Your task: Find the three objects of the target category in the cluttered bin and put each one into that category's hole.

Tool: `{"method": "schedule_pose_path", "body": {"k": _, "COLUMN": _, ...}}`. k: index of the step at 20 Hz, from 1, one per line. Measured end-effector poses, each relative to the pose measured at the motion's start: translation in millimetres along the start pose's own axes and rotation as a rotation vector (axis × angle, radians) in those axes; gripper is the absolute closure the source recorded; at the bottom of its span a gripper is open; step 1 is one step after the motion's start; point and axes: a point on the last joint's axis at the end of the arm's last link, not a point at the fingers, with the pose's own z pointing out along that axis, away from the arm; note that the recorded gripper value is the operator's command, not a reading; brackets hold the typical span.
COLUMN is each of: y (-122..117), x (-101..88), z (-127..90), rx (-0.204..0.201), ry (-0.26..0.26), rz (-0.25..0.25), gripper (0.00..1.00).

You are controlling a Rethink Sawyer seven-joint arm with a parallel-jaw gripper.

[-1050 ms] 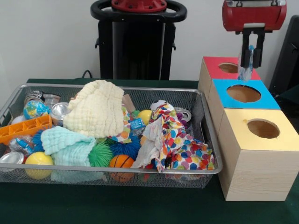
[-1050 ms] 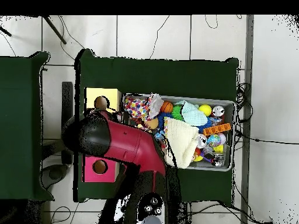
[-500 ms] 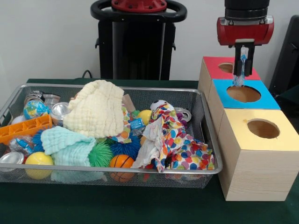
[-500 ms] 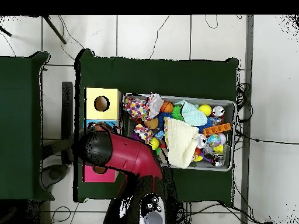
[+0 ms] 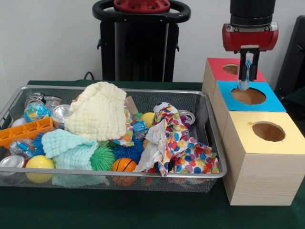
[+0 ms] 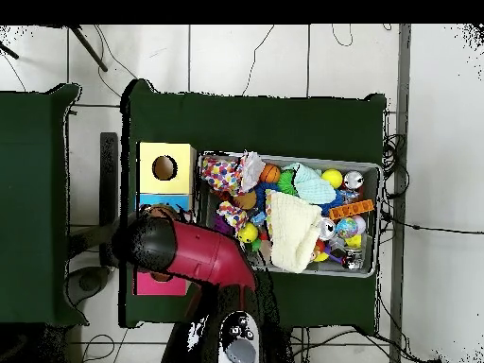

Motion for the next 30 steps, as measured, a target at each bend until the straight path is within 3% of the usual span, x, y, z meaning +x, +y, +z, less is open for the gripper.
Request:
{"method": "schedule_pose_path", "body": {"k": 10, "y": 29.8, "x": 17.1, "z": 18.5, "rx": 0.001, "ry": 0.026, "rz": -0.055, "gripper": 1.0}}
{"method": "schedule_pose_path", "body": {"k": 18, "y": 16.2, "x": 5.6, "z": 27.3, "rx": 0.007, "ry": 0.002, "rz": -0.029, "gripper": 1.0}}
{"method": "schedule_pose_path", "body": {"k": 30, "y": 3.0, "x": -4.3, "z": 39.4, "rx": -0.007, "ry": 0.015, "rz": 0.002, "gripper": 1.0}}
